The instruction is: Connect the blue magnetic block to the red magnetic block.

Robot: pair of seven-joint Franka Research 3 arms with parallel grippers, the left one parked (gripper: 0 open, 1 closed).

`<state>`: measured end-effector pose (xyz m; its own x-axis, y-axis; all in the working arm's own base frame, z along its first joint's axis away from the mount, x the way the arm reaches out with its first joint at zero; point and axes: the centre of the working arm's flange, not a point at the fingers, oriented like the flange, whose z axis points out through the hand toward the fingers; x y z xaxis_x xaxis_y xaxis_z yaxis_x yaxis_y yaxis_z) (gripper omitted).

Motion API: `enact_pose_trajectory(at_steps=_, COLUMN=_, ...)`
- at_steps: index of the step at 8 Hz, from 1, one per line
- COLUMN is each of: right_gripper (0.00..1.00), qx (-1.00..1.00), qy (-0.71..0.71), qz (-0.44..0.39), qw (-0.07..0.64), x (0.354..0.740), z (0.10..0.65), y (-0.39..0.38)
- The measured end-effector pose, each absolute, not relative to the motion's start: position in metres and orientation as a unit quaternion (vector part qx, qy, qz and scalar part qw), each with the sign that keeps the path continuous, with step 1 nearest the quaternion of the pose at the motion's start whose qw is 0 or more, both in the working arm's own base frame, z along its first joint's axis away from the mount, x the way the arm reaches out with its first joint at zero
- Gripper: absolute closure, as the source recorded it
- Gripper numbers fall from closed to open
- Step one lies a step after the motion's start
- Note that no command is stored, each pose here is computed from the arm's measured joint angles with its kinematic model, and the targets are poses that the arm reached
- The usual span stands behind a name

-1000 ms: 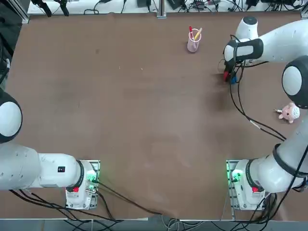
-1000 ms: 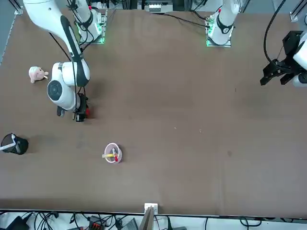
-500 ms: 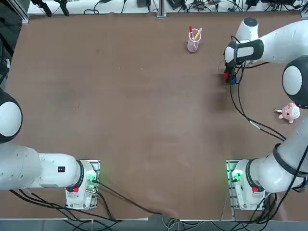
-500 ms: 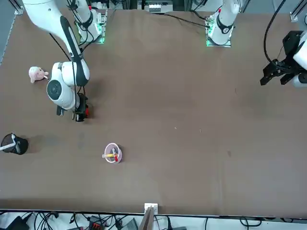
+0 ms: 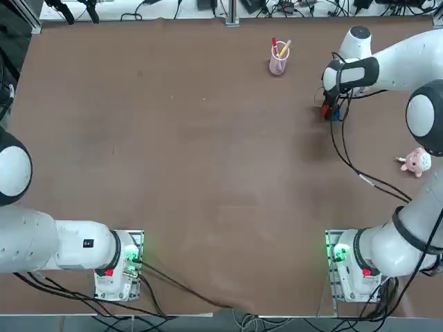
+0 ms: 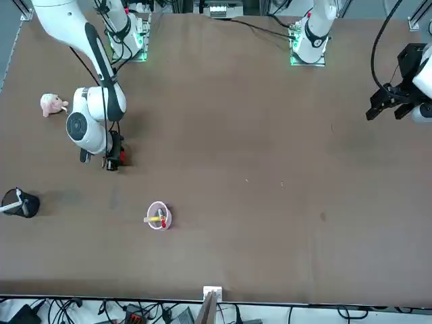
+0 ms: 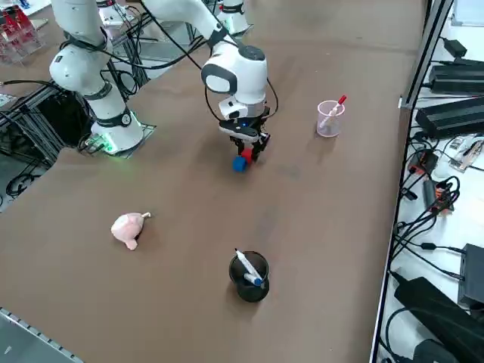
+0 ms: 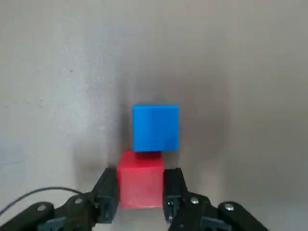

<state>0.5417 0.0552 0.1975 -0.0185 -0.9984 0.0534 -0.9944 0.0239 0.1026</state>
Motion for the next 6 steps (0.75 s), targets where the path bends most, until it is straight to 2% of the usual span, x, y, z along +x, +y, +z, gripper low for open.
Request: enact_pose_trajectory(at_steps=6, right_gripper=0.52, qx=0.698, qy=-0.714, qz=-0.017, qw=0.054, x=0.5405, z=0.1970, y=0.0546)
